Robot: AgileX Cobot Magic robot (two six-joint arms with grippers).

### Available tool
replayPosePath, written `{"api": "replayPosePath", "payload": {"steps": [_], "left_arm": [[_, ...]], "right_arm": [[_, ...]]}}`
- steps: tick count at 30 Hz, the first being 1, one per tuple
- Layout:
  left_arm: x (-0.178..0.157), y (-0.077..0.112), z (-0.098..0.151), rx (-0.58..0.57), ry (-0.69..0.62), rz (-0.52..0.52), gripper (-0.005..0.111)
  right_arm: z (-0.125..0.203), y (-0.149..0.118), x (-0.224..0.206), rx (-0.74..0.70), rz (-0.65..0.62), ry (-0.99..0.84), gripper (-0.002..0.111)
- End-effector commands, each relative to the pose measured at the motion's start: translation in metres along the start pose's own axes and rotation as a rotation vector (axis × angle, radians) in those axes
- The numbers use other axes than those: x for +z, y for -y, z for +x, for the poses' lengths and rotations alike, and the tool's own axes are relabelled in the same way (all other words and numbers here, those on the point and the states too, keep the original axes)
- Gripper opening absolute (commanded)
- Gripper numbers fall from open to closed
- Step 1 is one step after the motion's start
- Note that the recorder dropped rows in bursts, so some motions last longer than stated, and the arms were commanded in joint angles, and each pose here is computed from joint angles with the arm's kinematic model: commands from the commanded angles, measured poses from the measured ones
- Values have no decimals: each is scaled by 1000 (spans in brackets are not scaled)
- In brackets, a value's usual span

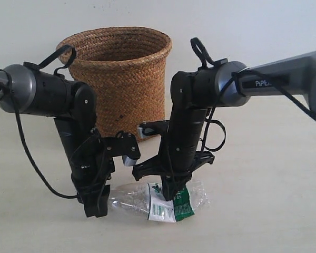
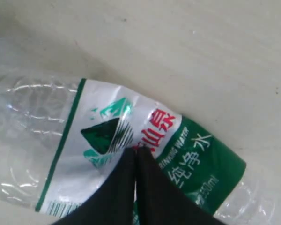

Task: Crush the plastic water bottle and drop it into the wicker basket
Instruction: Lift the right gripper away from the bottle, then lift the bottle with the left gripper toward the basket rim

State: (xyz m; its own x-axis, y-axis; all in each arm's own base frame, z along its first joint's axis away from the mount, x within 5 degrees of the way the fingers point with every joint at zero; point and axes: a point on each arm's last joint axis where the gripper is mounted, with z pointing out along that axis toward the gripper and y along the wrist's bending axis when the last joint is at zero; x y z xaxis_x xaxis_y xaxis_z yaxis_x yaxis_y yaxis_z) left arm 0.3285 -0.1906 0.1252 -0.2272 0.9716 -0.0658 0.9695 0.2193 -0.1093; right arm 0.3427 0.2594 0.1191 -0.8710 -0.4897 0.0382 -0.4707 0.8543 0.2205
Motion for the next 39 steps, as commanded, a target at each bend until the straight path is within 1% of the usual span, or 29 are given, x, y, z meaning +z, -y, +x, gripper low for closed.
{"api": "replayPosePath", "payload": {"steps": [1,3,5,7,11,12,13,14,15,16,19,20,21,23,24,26,29,32,36,39], "left_arm": [[-3,1,-2,-7,17,4,4],[-3,1,-2,-7,17,4,4],[-3,1,-2,-7,17,4,4],[-3,1,-2,-7,17,4,4],[-3,1,-2,-7,17,4,4],[-3,1,-2,-7,17,4,4],[-3,1,-2,-7,17,4,4],[-3,1,-2,-7,17,4,4],[-3,1,-1,-4,13,1,4],[-3,1,-1,-2,10,-1,4],[-3,1,-1,-2,10,-1,4],[-3,1,-1,-2,10,-1,4],[-3,1,-1,-2,10,-1,4],[-3,1,-1,-2,10,-1,4],[-3,1,-1,-2,10,-1,4],[-3,1,-1,-2,10,-1,4],[-3,1,-1,-2,10,-1,4],[-3,1,-1,-2,10,-1,4],[-3,1,-1,-2,10,-1,4],[-3,1,-1,-3,13,-2,4]], "right_arm": [[10,6,22,-16,47,-107,0],[12,3,-3,-42,66,-58,0],[15,-2,-40,-80,99,26,0],[28,-10,-102,-122,146,165,0],[55,-14,-169,-137,230,312,0],[72,-17,-200,-136,251,399,0],[85,-19,-220,-142,256,456,0],[109,-24,-249,-148,252,540,0],[123,-25,-264,-154,252,587,0],[153,-28,-291,-160,255,685,0],[199,-29,-317,-163,248,822,0],[208,-28,-318,-166,246,845,0],[229,-27,-324,-171,243,899,0],[258,-24,-323,-177,236,966,0],[277,-22,-319,-181,233,1002,0],[304,-18,-314,-189,220,1076,0],[340,-13,-295,-168,154,1209,0],[363,-6,-270,-149,113,1290,0],[382,4,-230,-138,97,1246,0],[387,8,-207,-132,72,1231,0]]}}
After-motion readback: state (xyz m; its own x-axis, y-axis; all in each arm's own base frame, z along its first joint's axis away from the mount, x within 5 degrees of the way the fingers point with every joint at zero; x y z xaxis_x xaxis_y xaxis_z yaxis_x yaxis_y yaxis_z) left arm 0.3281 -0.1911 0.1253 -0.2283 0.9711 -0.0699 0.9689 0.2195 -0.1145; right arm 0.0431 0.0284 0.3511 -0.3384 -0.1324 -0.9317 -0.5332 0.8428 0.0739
